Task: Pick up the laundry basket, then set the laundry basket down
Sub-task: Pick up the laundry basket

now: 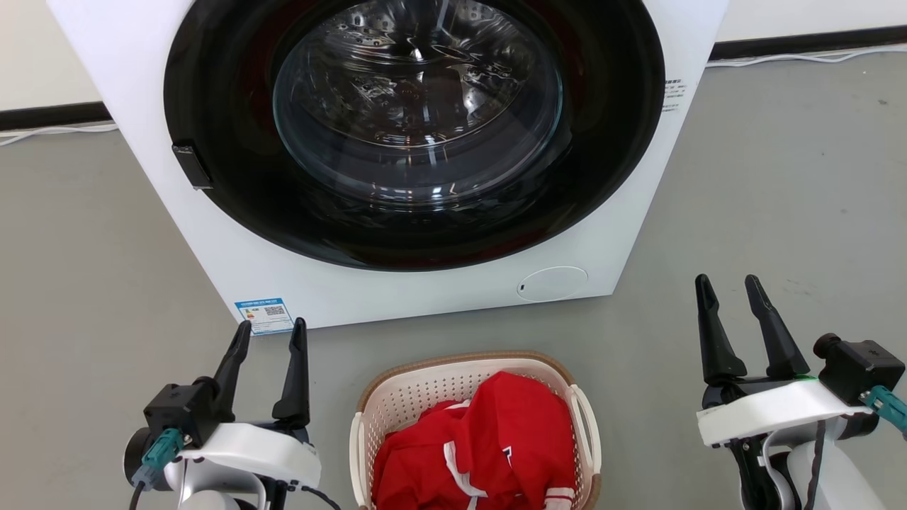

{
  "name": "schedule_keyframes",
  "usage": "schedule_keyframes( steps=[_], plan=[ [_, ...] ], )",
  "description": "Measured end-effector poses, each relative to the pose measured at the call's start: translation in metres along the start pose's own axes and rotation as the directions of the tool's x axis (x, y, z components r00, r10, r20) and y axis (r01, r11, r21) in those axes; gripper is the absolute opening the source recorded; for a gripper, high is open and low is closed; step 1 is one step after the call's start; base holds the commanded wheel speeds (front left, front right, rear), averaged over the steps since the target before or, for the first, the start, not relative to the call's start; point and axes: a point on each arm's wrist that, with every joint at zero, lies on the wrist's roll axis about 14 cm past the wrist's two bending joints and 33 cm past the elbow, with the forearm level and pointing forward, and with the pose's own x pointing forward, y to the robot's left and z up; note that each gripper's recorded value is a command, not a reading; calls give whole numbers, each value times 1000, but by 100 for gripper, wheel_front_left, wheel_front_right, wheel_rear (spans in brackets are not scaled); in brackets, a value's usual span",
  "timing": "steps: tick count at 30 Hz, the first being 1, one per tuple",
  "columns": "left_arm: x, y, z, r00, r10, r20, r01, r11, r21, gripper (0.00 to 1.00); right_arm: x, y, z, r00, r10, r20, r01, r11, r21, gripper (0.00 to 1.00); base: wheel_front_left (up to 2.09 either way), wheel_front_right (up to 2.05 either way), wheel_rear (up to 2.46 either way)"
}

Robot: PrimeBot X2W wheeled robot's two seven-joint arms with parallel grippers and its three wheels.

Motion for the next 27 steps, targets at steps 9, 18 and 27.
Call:
schedule_keyframes(
  steps=[9,18,27],
  plan=[
    [0,-3,-3,1000,-3,-8,3,1000,-3,100,1,-1,-2,1000,2,-9,-2,1000,-9,100,0,0,0],
    [0,-2,-5,1000,5,-16,-5,1000,-9,100,1,-1,-4,1000,3,-15,-3,1000,-13,100,0,0,0],
    [0,-3,-9,1000,6,-24,-6,1000,-9,100,1,-2,-7,1000,1,-23,-1,1000,-14,100,0,0,0]
  ],
)
